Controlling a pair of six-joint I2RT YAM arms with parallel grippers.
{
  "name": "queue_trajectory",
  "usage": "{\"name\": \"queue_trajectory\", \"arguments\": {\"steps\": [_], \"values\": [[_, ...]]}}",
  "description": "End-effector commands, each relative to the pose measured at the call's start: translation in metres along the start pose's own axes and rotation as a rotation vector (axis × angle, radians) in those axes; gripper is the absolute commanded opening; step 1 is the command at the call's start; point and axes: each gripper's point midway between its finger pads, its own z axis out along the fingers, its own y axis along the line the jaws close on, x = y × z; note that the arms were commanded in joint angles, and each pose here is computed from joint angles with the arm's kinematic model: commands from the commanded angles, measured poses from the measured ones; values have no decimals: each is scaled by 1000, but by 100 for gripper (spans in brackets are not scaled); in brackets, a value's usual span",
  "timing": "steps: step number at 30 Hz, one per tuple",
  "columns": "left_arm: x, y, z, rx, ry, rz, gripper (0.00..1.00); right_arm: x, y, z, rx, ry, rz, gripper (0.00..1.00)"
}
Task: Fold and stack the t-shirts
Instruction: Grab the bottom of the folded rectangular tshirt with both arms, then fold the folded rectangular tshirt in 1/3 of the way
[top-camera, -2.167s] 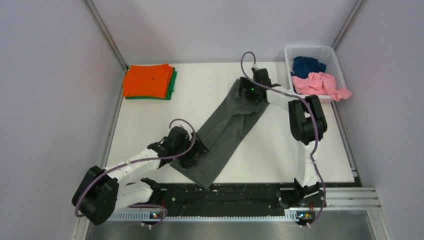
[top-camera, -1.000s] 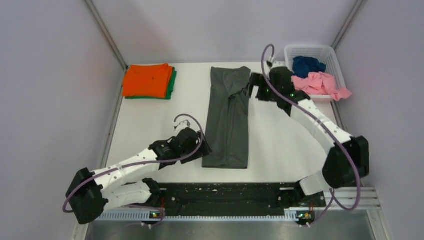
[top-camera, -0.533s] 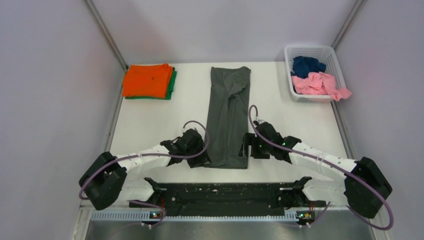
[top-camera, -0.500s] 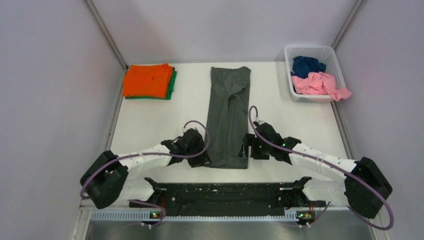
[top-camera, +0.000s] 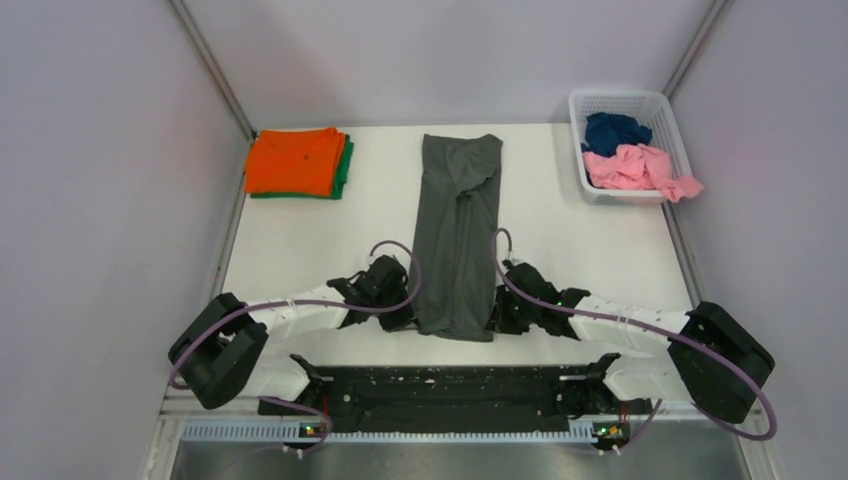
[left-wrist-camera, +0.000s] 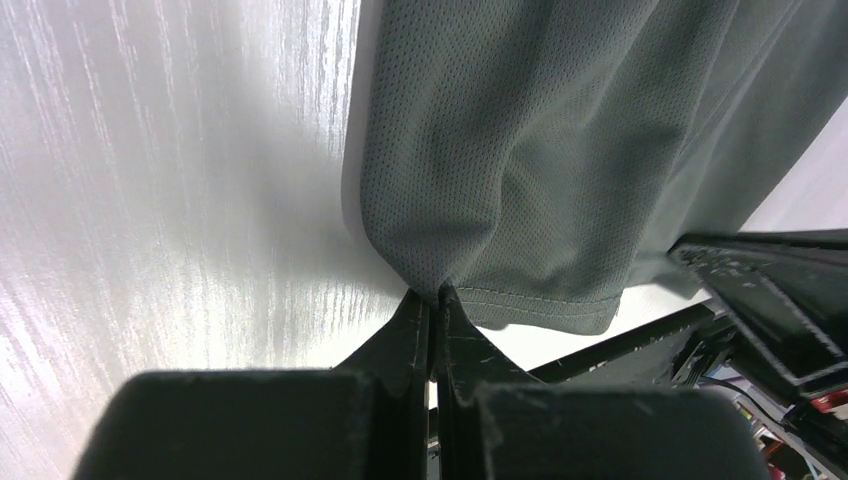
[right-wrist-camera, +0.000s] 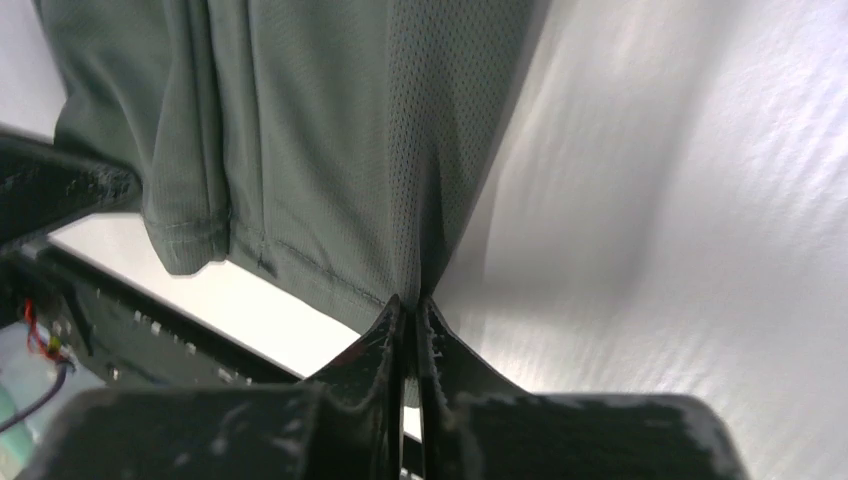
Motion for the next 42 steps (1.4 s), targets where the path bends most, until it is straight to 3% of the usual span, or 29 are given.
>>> {"name": "queue_trajectory", "arguments": {"steps": [1, 6, 9, 12, 19, 26, 32, 42], "values": [[20, 32, 0, -86, 29, -29, 0, 25, 9, -3, -48, 44, -1, 0], [56, 29, -13, -33, 90, -23, 0, 51, 17, -20, -131, 67, 16, 0], [61, 34, -22, -52, 99, -25, 0, 58, 26, -32, -199, 72, 18, 0], [54, 11, -35, 34, 78, 14, 0, 49, 26, -40, -195, 22, 20, 0], [13, -47, -50, 87, -26, 124, 0, 12, 50, -51, -220, -89, -48, 0], [-49, -90, -44, 78, -85, 149, 0, -57, 54, -50, -238, -209, 30, 0], [-111, -106, -37, 86, -118, 126, 0, -127, 48, -52, -187, -311, 39, 0], [-190, -117, -15, 40, -165, 135, 0, -199, 25, -26, -168, -336, 103, 0]]}}
